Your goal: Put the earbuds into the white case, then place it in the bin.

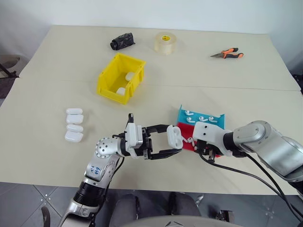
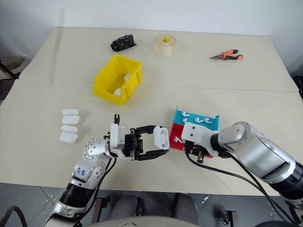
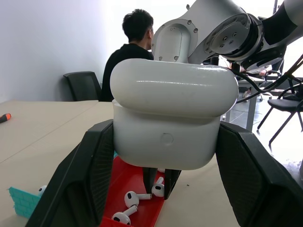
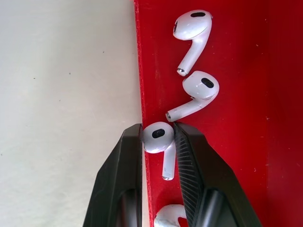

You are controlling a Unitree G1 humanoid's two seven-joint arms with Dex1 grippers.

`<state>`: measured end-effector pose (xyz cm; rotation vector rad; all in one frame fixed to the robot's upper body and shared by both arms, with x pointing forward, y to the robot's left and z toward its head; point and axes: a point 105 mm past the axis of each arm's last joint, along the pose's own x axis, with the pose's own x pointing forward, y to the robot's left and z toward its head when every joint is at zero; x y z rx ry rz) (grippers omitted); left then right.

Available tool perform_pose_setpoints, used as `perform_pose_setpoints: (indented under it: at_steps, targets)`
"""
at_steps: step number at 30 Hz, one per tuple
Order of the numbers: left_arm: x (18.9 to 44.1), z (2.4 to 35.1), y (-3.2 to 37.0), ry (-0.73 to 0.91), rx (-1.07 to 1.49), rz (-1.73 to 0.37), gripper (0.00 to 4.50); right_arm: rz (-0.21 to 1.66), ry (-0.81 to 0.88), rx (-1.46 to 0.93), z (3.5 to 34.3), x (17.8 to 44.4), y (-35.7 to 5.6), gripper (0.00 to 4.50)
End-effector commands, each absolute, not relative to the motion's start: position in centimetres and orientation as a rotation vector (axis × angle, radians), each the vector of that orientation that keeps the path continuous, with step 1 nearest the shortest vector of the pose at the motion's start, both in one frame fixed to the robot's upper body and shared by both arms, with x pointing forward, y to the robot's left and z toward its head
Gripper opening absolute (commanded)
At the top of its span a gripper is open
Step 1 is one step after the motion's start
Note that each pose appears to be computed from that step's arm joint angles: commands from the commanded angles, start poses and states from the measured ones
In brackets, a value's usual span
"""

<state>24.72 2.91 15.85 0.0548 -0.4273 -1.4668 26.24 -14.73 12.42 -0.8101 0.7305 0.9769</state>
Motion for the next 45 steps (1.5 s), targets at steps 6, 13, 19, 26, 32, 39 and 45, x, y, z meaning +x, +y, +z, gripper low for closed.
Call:
perform_pose_setpoints:
  at_steps: [6,13,19,26,32,39,45]
  targets:
    - [24.2,16.7,2.9,-0.469,0.059,-1.47,2.81,0.985,0.725,-0.845,12.4,26.1,-14.8,0.79]
    - [24.2,16.7,3.0,-0.468,0.06,-1.47,2.81,0.987,0.711,-0.839,12.6,26.1,-14.7,0.56]
    - [24.3,16.6,3.2,-0.454,0.054,-1.488,2.81,0.994,0.652,-0.711,15.0,26.1,-16.0,0.56]
    - [24.7,16.8,4.0,-0.436,0.02,-1.528,2.81,1.016,0.493,-0.439,16.2,25.9,-18.2,0.56]
    - [25.4,16.6,4.1,-0.407,0.028,-1.566,2.81,1.095,0.081,-0.094,17.8,25.1,-17.1,0.56]
    - [26.2,17.0,3.6,-0.392,0.013,-1.571,2.81,1.102,-0.231,0.172,21.2,24.3,-15.0,0.56]
    - [26.5,17.5,2.9,-0.38,-0.04,-1.574,2.81,1.171,-0.327,0.316,22.6,23.1,-12.5,0.56]
